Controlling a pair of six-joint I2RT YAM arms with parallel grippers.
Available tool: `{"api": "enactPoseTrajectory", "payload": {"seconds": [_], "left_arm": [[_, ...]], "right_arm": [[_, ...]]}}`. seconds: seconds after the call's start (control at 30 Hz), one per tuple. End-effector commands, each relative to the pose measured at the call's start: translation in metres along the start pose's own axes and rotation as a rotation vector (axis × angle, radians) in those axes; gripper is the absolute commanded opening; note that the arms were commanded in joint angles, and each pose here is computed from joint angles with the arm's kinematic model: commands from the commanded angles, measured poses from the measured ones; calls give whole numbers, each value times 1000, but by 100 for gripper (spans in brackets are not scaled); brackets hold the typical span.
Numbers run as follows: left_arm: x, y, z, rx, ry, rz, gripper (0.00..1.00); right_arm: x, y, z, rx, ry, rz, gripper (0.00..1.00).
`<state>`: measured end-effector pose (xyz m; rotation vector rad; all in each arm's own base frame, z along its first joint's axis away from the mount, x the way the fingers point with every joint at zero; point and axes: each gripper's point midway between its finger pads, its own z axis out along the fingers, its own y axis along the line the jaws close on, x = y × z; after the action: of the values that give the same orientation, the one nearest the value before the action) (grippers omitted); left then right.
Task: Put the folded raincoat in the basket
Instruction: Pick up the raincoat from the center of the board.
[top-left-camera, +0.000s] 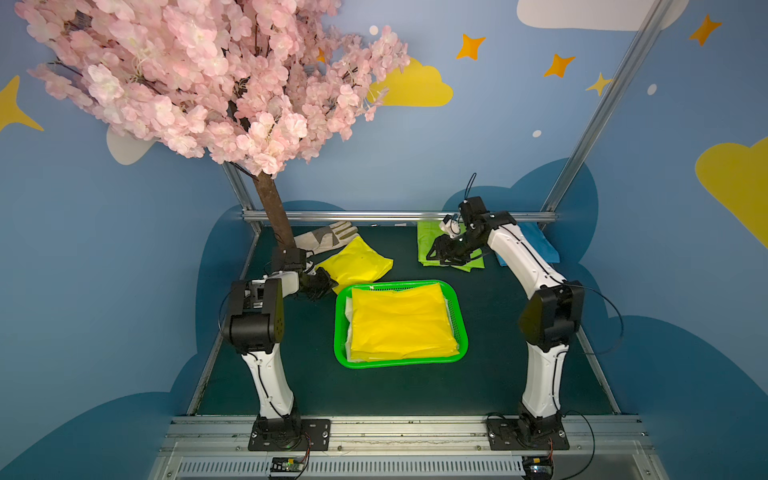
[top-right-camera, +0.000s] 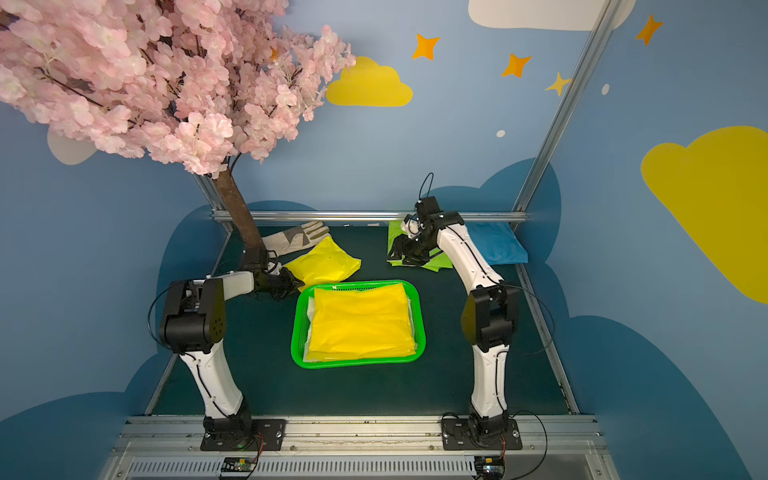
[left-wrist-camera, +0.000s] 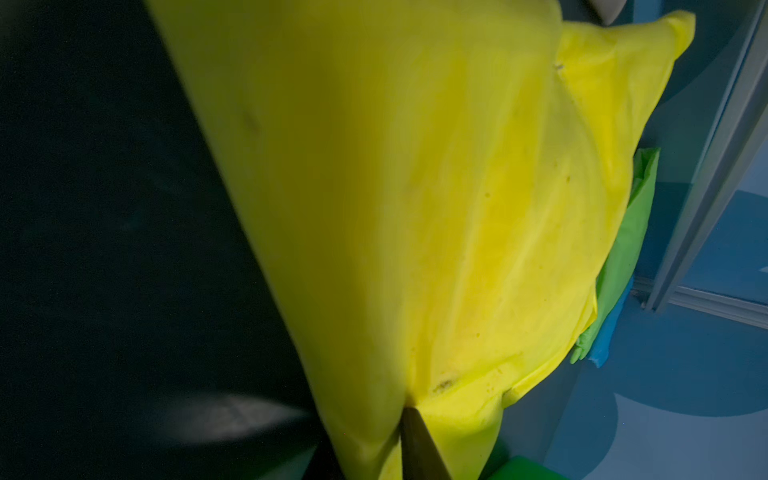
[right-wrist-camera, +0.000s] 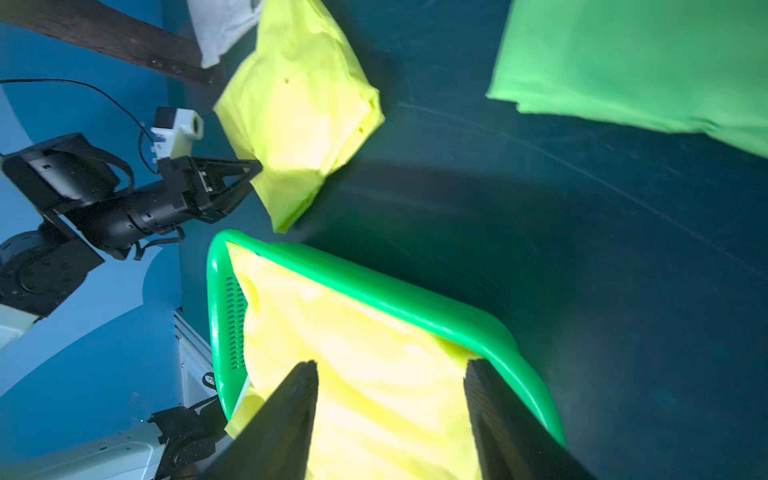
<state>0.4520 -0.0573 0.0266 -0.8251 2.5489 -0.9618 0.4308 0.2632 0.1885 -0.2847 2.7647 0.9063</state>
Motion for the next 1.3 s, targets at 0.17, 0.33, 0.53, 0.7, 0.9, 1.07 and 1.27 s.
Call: {"api": "enactPoseTrajectory", "payload": {"seconds": [0.17, 0.33, 0.53, 0.7, 0.9, 1.07, 1.27], "left_arm": [[1, 9, -4, -6, 14, -45, 43], [0, 6, -1, 17, 23, -50, 43], [1, 9, 0, 12, 25, -43, 43], [2, 9, 2, 26, 27, -43, 42], [3, 10, 4, 25, 34, -41, 41], [3, 10, 4, 25, 31, -37, 41], [1, 12, 5, 19, 23, -46, 41]], "right_arm": [[-31, 15, 85, -51, 34, -49, 60], [-53, 7, 120, -51, -38, -62, 61], [-68, 0, 155, -92, -89, -44, 61], [-76, -3, 176, -133, -112, -16, 60], [-76, 2, 199, -228, -86, 42, 54], [-63, 9, 211, -259, -42, 46, 46], [-54, 17, 223, -317, -2, 73, 30]]}}
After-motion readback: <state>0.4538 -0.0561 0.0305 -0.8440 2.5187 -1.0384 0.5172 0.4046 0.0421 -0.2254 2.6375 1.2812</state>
